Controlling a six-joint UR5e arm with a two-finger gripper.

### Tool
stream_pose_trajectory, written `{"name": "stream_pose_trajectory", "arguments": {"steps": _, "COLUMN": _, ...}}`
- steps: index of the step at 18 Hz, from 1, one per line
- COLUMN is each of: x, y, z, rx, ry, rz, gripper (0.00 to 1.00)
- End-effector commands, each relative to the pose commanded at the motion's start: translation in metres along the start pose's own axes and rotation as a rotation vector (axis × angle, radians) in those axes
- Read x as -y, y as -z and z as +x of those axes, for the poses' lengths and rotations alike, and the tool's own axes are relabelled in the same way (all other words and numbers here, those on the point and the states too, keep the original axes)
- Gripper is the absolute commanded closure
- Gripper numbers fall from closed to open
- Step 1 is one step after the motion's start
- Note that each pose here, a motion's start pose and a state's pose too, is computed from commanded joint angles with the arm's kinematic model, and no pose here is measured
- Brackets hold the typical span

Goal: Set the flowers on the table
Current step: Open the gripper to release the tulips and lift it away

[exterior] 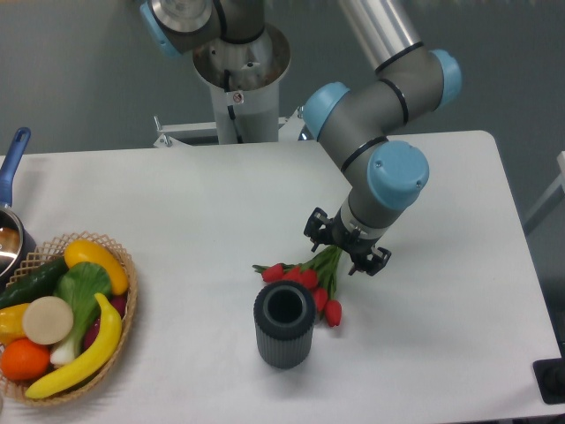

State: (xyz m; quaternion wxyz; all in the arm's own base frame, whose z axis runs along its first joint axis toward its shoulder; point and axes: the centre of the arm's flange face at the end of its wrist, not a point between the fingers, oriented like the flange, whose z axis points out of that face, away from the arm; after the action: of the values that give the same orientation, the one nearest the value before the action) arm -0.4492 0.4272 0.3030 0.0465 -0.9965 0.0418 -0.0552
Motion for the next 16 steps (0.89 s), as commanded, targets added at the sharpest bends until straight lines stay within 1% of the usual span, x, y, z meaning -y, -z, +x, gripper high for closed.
{"name": "stream_pose_trajectory", "arguments": {"steps": 4, "x": -0.026, "y": 0.033, "z": -0.010, "rx": 0.074, "ry": 0.040, "rz": 0.034, "gripper": 0.00}}
{"name": "stream_pose_trajectory", "arguments": {"steps": 7, "x": -0.043, "y": 0.049, "z": -0.024, "rx": 0.106, "ry": 0.065, "rz": 0.045, "gripper": 0.00}}
{"name": "stream_pose_trajectory", "arguments": {"steps": 12, "x": -0.045, "y": 0.070, "z": -0.034, "rx": 0.147, "ry": -0.006, "rz": 0.055, "gripper": 0.00}}
{"name": "stream_pose_trajectory", "arguments": {"steps": 16, "x": -0.050, "y": 0.075, "z": -0.040, "rx": 0.160, "ry": -0.032, "rz": 0.055, "gripper": 0.00}}
